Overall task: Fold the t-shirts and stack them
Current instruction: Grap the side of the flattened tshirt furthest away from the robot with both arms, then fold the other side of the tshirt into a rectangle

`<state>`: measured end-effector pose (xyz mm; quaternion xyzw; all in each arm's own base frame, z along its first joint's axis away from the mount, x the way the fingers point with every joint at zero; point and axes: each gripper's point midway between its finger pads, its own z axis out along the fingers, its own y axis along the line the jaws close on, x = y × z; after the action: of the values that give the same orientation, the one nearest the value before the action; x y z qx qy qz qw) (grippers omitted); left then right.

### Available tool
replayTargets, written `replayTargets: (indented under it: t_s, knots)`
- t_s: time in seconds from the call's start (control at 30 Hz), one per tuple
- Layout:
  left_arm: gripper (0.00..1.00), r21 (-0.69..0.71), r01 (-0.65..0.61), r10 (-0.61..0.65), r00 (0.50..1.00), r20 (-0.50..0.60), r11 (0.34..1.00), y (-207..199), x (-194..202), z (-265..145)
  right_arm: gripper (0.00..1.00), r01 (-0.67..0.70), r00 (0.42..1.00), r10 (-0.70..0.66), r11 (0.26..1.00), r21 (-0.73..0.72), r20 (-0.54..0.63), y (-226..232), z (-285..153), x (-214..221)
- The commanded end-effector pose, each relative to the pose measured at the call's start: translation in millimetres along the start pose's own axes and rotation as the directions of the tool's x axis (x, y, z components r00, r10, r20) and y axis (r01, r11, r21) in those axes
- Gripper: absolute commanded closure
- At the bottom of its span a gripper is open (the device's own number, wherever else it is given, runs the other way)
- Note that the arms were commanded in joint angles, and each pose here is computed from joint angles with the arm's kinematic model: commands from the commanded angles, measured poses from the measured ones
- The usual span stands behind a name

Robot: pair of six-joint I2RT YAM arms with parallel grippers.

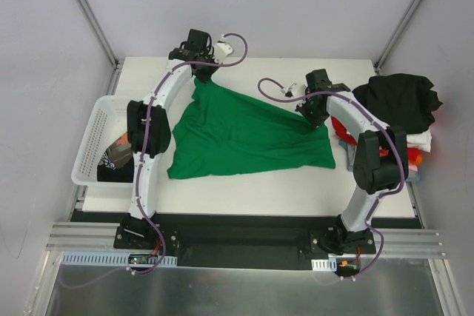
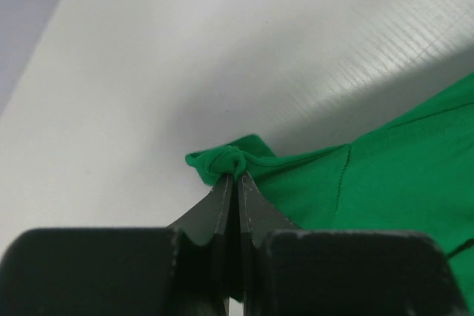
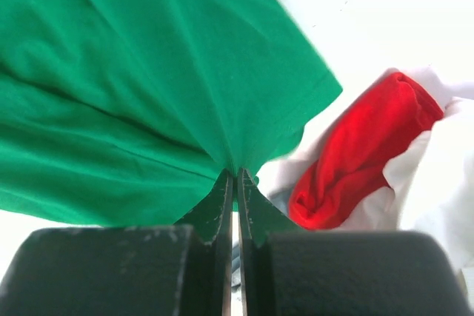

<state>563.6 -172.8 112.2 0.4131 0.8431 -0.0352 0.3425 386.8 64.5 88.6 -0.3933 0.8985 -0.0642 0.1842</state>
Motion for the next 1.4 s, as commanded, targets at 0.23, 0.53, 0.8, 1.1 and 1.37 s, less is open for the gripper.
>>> replayTargets:
  t_s: [0.23, 0.53, 0.8, 1.1, 1.37]
  knots:
    - [1.0, -0.086, -0.068, 0.071, 0.997, 0.041, 0.994, -13.3, -22.9, -97.8, 0.99, -0.001, 1.0, 0.001, 0.998, 0.065, 0.005, -10.3, -44.7, 6.6]
    - [1.0, -0.096, -0.056, 0.056, 0.998, -0.006, 0.994, -28.2, -5.9, -108.6, 0.99, 0.014, 1.0, -0.013, 0.997, 0.08, -0.017, -7.9, -53.8, 19.7]
    - [1.0, -0.104, -0.063, 0.058, 0.997, -0.051, 0.993, -46.7, 9.9, -120.2, 0.99, 0.039, 0.998, -0.034, 0.996, 0.082, -0.056, -7.7, -54.7, 29.6]
    - [1.0, -0.137, -0.068, 0.053, 0.993, -0.109, 0.988, -61.6, 33.4, -136.9, 0.99, 0.049, 0.996, -0.043, 0.997, 0.066, -0.083, -2.2, -46.2, 38.1]
    - [1.0, -0.112, -0.073, 0.056, 0.988, -0.147, 0.991, -85.0, 53.9, -142.4, 0.99, 0.056, 0.994, -0.051, 0.997, 0.05, -0.101, 0.0, -36.8, 40.2]
